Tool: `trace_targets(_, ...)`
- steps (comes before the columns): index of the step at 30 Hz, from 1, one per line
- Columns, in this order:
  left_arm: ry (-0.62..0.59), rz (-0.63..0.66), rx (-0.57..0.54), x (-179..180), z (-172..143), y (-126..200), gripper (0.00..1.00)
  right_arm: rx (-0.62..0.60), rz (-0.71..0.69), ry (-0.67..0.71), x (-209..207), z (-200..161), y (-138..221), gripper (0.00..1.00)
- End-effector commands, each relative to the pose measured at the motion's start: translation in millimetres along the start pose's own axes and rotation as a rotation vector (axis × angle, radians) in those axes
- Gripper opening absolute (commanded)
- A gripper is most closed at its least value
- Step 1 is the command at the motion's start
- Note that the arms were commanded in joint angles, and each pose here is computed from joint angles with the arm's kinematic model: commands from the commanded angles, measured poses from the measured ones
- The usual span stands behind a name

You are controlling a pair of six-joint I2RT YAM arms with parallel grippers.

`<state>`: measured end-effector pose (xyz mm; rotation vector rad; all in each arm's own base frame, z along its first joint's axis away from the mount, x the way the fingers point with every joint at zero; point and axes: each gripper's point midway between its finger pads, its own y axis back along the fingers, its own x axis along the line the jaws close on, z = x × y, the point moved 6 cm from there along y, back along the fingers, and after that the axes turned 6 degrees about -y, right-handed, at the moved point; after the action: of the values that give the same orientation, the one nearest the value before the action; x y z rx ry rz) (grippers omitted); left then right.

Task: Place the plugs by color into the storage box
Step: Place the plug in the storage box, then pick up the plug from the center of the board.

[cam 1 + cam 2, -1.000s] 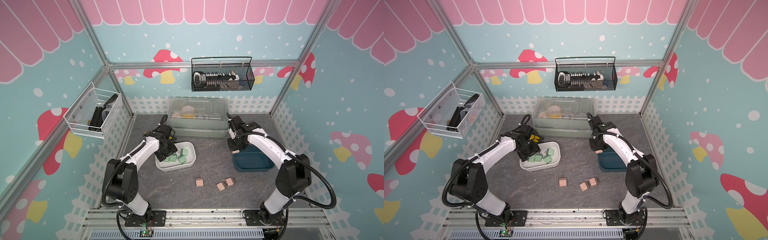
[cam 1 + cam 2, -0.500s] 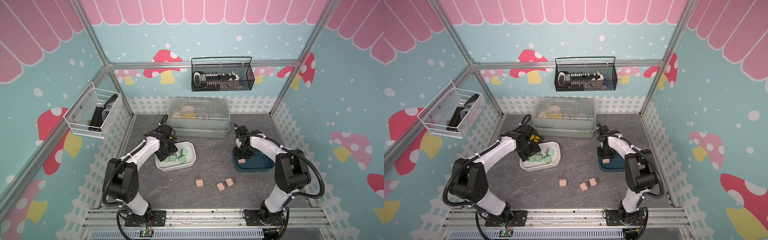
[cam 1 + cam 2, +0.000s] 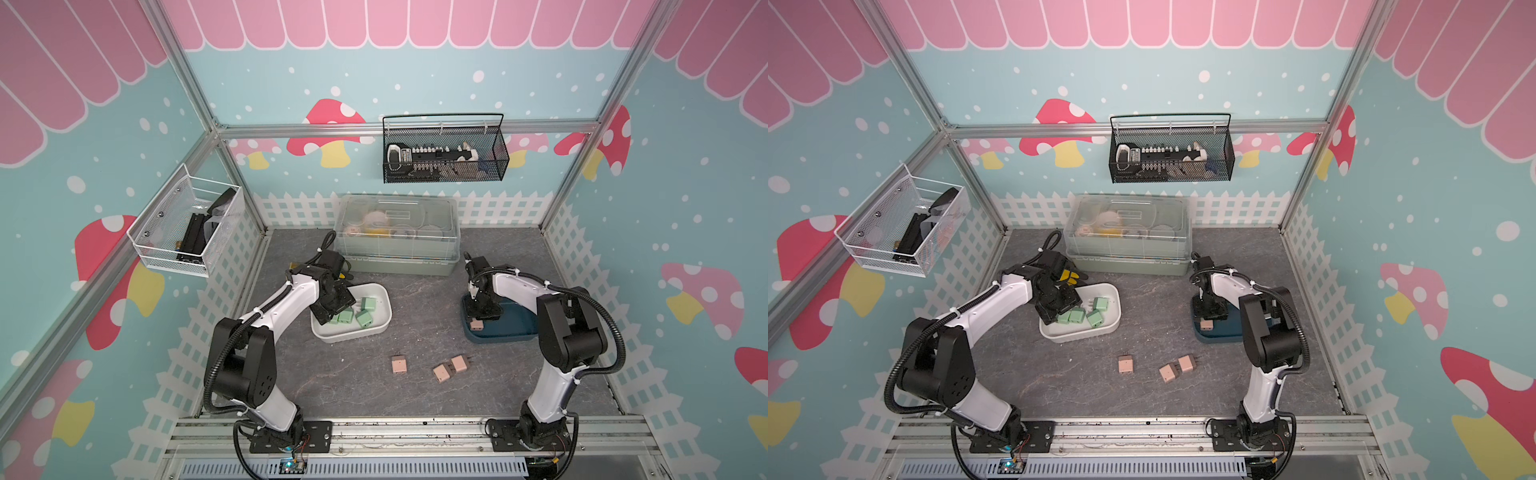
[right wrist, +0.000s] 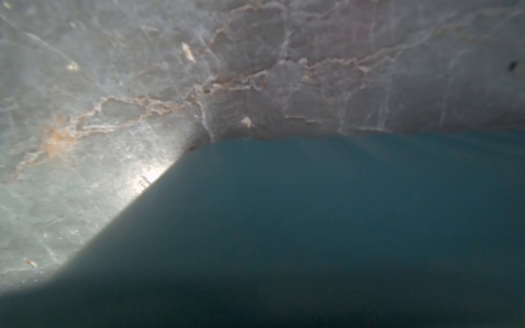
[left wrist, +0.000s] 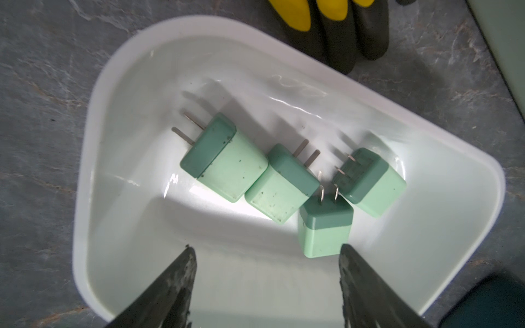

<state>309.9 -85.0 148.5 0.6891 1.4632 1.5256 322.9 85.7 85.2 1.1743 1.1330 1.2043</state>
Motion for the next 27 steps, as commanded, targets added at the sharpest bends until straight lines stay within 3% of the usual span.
trace_targets(1,0.018,-0.018,-0.042,-1.5,2.2,12.2,0.76,-0.072,0.011,-0.011,-0.8,3.9,30.5,0.64)
trace_targets(7,0.019,-0.042,-0.064,-4.5,2.1,23.1,0.76,-0.190,0.074,-0.057,1.1,-5.9,94.7,0.68)
trace_targets(12,0.028,-0.040,-0.117,3.9,-2.0,45.3,0.77,-0.200,0.170,-0.027,34.0,-33.5,118.7,0.72)
trace_targets(18,-0.049,0.051,-0.147,18.6,-1.3,60.3,0.78,-0.154,0.245,-0.013,98.6,-66.1,125.8,0.75)
trace_targets(27,-0.112,0.049,-0.153,34.1,-11.3,73.1,0.78,-0.115,0.212,0.011,171.0,-105.9,108.5,0.77)
